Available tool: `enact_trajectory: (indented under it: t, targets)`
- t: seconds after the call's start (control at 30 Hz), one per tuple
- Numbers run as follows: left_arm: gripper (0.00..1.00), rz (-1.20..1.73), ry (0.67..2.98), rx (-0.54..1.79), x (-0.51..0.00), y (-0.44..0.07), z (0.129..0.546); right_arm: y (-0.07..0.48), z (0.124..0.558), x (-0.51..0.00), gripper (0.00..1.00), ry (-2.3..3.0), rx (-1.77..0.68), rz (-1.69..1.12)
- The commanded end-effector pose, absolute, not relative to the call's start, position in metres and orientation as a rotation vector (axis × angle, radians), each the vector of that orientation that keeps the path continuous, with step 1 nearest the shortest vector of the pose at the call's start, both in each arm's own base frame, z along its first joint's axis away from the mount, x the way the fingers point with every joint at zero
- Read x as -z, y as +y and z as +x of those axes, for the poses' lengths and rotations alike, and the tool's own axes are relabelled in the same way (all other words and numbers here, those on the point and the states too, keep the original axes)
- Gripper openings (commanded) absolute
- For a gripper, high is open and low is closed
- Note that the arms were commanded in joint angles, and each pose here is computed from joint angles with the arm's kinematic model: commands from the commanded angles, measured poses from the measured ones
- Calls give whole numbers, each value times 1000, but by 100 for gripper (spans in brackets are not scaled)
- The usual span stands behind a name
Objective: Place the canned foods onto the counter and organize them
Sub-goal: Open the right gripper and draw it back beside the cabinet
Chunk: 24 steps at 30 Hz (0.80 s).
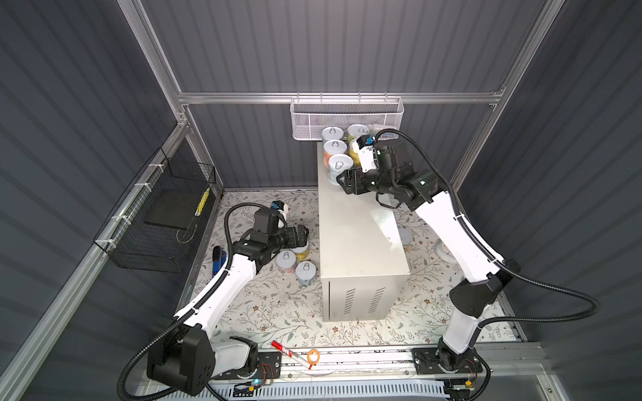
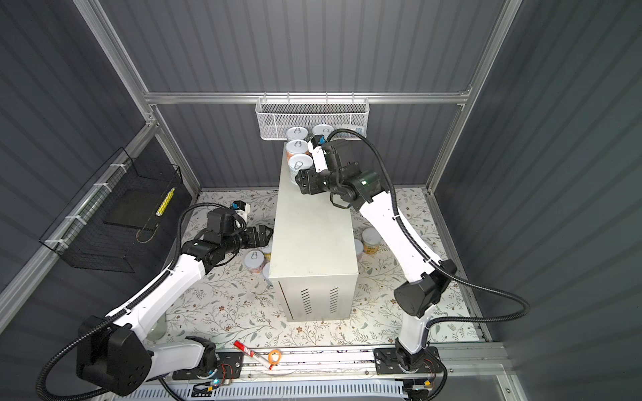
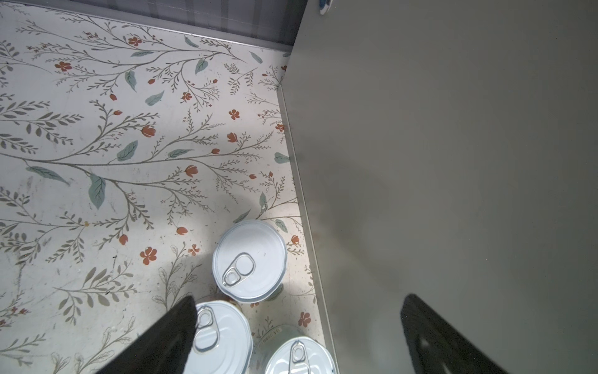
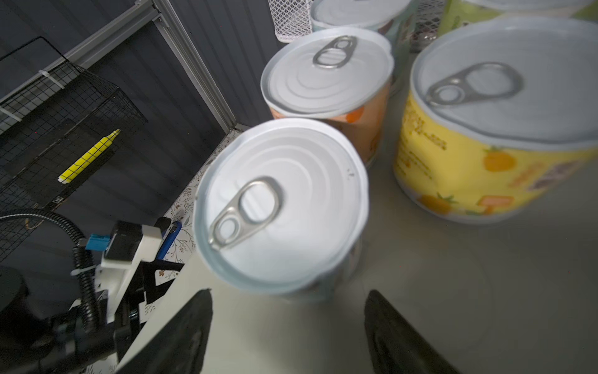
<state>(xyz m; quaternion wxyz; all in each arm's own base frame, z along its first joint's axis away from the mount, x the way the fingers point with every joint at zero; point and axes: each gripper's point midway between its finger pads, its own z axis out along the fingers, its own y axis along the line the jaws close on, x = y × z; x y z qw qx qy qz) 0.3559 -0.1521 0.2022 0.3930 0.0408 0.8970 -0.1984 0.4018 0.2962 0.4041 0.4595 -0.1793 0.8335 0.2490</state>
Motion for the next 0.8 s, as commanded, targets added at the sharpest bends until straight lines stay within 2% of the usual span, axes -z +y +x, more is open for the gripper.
enact_trajectory:
  t: [0.0, 0.17, 0.3, 0.43, 0.63, 0.77]
  targets:
    - [99, 70, 2268, 473, -198, -144, 357, 273, 361, -443, 76, 1987, -667, -415]
    - [99, 49, 2304, 491, -182, -146, 357, 220, 326, -451, 77, 1946, -554, -333]
    - [99, 76, 2348, 542, -174, -157, 358, 169, 309, -433, 78, 1970, -466, -217]
    - [98, 86, 2368, 541, -169, -161, 355, 135, 303, -404, 77, 1993, -480, -95]
    - [98, 102, 2374, 463, -175, -154, 336, 113, 297, -356, 78, 2060, -428, 17]
    - [98, 101, 2391, 383, -176, -144, 316, 88, 292, -321, 83, 2098, -349, 139]
